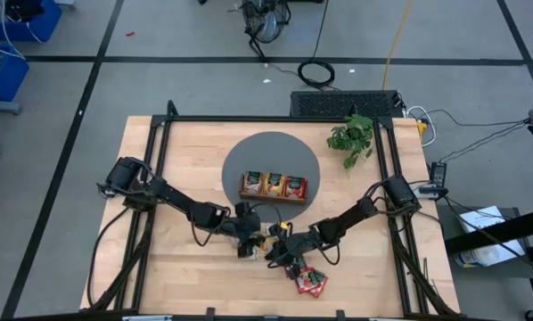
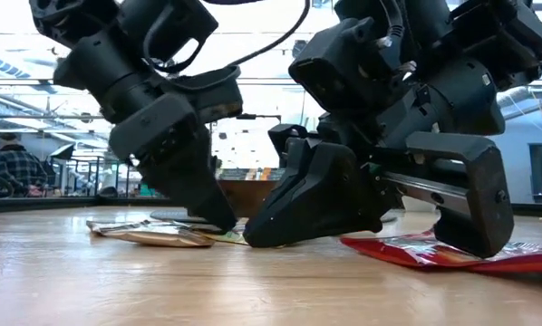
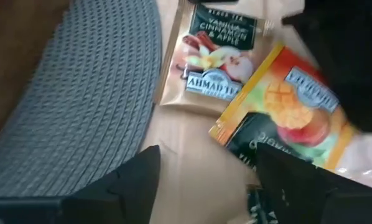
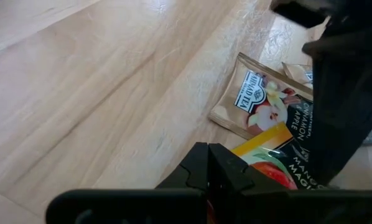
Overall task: Pick & Place Tea
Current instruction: Put the yellow tea bag into the middle section of the wooden organizer
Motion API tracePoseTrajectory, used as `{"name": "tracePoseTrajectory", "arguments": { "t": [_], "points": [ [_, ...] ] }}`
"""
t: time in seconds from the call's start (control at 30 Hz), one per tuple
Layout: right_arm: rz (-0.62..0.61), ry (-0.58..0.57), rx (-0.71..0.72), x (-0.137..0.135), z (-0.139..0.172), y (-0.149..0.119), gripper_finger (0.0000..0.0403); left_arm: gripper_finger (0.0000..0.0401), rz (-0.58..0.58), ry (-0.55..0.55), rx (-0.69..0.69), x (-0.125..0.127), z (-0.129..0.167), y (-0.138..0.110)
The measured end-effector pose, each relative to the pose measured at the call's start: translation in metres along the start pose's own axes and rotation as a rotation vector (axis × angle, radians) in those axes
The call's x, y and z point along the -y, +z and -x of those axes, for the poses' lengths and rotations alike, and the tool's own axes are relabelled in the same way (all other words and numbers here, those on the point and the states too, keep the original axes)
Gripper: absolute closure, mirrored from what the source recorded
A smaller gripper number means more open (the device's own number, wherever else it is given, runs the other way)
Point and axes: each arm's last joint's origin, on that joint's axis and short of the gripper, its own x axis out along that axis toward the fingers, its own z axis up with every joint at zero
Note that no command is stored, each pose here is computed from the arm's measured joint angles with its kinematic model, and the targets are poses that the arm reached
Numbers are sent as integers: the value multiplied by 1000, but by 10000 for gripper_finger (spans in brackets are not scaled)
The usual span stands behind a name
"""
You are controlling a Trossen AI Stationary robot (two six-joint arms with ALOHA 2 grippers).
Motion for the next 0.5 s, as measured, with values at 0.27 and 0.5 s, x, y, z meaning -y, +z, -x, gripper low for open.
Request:
{"name": "tracePoseTrajectory", "arguments": {
  "t": [0.27,0.5],
  "points": [
    [-13,10,23,2,3,-9,403,133,119,-110,-24,-7,-2,5],
    [-12,7,24,2,3,-9,403,164,114,-186,-32,-2,-1,5]
  ]
}}
